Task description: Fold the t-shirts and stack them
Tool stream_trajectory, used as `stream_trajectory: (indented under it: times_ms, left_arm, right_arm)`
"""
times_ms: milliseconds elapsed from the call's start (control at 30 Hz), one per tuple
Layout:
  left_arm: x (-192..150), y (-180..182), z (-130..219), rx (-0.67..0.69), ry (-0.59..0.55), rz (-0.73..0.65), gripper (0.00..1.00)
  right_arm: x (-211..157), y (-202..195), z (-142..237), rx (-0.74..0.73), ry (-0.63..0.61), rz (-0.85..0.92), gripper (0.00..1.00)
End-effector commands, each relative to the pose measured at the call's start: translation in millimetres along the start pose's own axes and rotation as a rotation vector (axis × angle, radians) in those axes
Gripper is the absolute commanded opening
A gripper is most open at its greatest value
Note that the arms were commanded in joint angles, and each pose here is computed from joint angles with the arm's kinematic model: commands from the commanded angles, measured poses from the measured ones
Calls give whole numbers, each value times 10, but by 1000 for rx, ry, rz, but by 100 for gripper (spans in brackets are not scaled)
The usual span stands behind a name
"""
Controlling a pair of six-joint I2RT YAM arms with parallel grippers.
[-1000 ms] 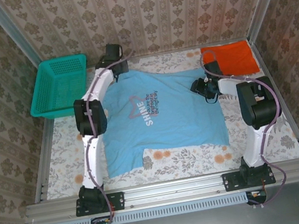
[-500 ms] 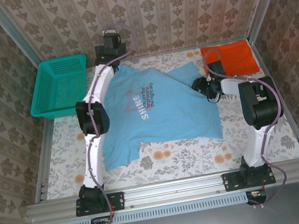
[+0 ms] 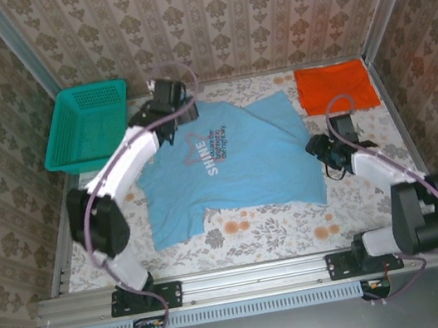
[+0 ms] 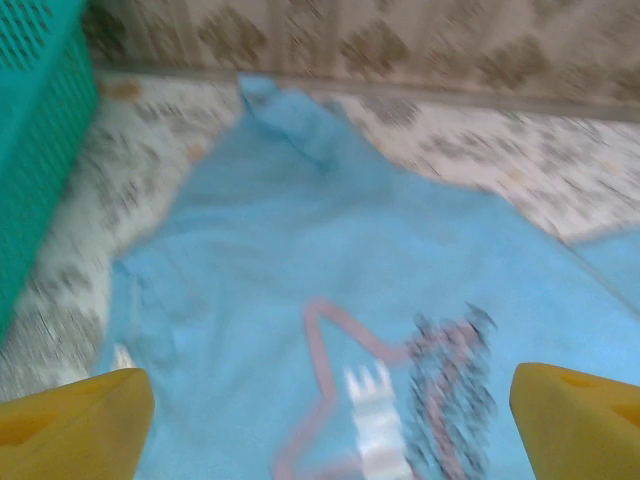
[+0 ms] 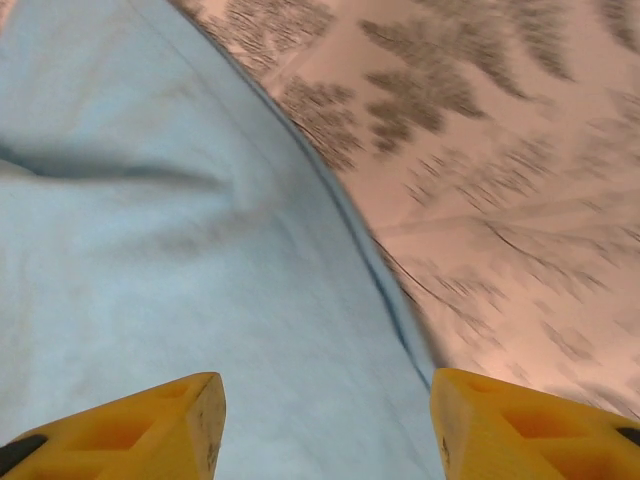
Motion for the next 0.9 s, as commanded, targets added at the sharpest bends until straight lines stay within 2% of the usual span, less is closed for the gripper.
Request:
stream_trajectory:
  times_ms: [0, 133, 233, 333, 433, 567, 633, 700, 767, 867]
  left_arm:
    - [-649, 43, 232, 28, 116, 45, 88]
    - [-1475, 393, 635, 72, 283, 50, 73]
    - [-2023, 599, 878, 70, 385, 54, 70]
    - [-2398, 808, 1075, 96, 430, 80, 69]
    - [-2633, 966, 1210, 95, 443, 155, 67]
    - [-2770, 1174, 1332, 163, 416, 221, 65]
    - [-2835, 1176, 1309, 168, 434, 290, 61]
    - [-2907, 1155, 1273, 175, 485, 374, 60]
    - [-2947, 1135, 1248, 180, 553, 432, 58]
    - [-3058, 1096, 1259, 166, 716, 539, 52]
  right_arm:
    - [-169, -344, 270, -125, -6, 0, 56]
    - [-403, -478, 505, -81, 61, 50, 53]
    - [-607, -580, 580, -109, 145, 84, 51]
    - [-745, -678, 562, -124, 178, 104, 51]
    - [-830, -724, 520, -122, 207, 107, 51]
    - [-879, -698, 450, -119, 250, 120, 51]
    - [-892, -686, 427, -138, 284, 112, 51]
    - [-934, -657, 422, -129, 331, 92, 51]
    - [-904, -664, 456, -167, 328, 70, 52]
    - [-948, -551, 468, -94, 386, -14, 53]
Point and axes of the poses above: each hand's point on the last joint's axis, 136 mm out from that joint toward the fingers, its own z axis back along the fingers, its own y axis along the line the jaws close on, x = y × z, the point moved 6 cm from there along z, back along the fingers, and after that the axes turned 7 degrees about -z, right-handed, at the moved point
